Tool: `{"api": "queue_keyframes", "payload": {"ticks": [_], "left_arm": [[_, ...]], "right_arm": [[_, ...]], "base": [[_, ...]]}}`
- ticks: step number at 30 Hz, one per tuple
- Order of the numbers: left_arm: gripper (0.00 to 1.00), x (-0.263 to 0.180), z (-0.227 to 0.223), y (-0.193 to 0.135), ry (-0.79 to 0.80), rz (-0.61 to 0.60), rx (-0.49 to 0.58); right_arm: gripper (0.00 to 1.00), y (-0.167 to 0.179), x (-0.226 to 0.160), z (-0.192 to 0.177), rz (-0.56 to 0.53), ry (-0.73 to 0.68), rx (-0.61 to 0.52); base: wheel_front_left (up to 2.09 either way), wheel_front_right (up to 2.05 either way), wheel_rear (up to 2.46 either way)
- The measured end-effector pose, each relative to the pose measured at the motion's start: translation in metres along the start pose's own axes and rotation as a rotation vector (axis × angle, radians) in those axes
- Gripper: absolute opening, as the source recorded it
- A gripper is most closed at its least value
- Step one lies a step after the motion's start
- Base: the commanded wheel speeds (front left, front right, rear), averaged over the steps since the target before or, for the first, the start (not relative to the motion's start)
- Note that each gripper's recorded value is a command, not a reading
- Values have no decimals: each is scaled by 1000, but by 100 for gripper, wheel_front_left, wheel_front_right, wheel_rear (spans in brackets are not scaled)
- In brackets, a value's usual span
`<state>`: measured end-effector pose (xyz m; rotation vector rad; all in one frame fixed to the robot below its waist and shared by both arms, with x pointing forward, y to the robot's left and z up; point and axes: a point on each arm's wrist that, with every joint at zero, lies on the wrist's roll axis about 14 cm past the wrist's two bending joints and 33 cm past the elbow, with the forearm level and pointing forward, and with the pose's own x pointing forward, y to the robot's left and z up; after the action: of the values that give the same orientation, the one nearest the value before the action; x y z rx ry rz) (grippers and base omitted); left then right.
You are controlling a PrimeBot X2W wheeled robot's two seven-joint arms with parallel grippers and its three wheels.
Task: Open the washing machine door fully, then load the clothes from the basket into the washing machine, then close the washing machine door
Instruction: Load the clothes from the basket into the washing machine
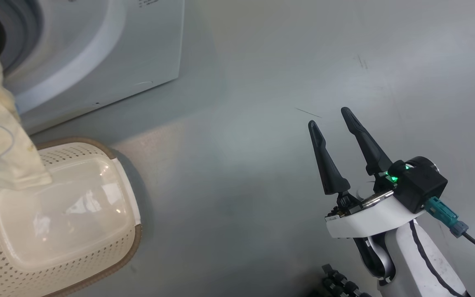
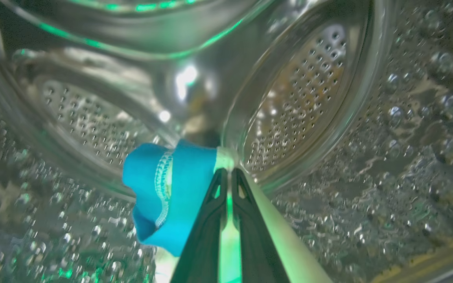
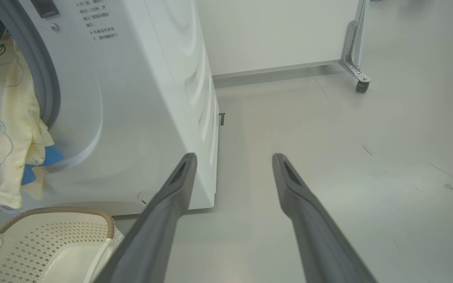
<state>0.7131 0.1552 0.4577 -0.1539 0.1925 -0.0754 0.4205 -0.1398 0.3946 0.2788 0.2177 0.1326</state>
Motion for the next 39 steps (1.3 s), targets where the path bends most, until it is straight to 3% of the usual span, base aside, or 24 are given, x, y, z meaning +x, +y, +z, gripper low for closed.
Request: {"api": "queue_keyframes", "payload": {"ticks": [12,21,29,30,31,32,39], "left_arm": [[0,31,41,-16,-311,-24,40],[0,41,-30,-13,-92,9,-38],[0,33,-66,-7,28,42,-93],[22,33,-66,-7,28,42,-93],[88,32,-68,-7,36,45,-104],[100,30,-68,-7,41,46,-107],[100,17,-52,-8,-25,45,-88]], "right_arm": [[100,-26,9,-17,-62,44,-12],[100,-27,14,-18,-60,44,-6],[100,-27,14,-20,-60,49,-3],[100,-27,14,-20,-60,49,-3],[100,-27,14,-19,-59,48,-3],[100,-26,14,-19,-59,46,-3],[100,-23,13,-11,-50,27,-2]], "base": [[0,0,0],[0,0,0],[0,0,0],[0,0,0],[0,0,0],[0,0,0],[0,0,0]]}}
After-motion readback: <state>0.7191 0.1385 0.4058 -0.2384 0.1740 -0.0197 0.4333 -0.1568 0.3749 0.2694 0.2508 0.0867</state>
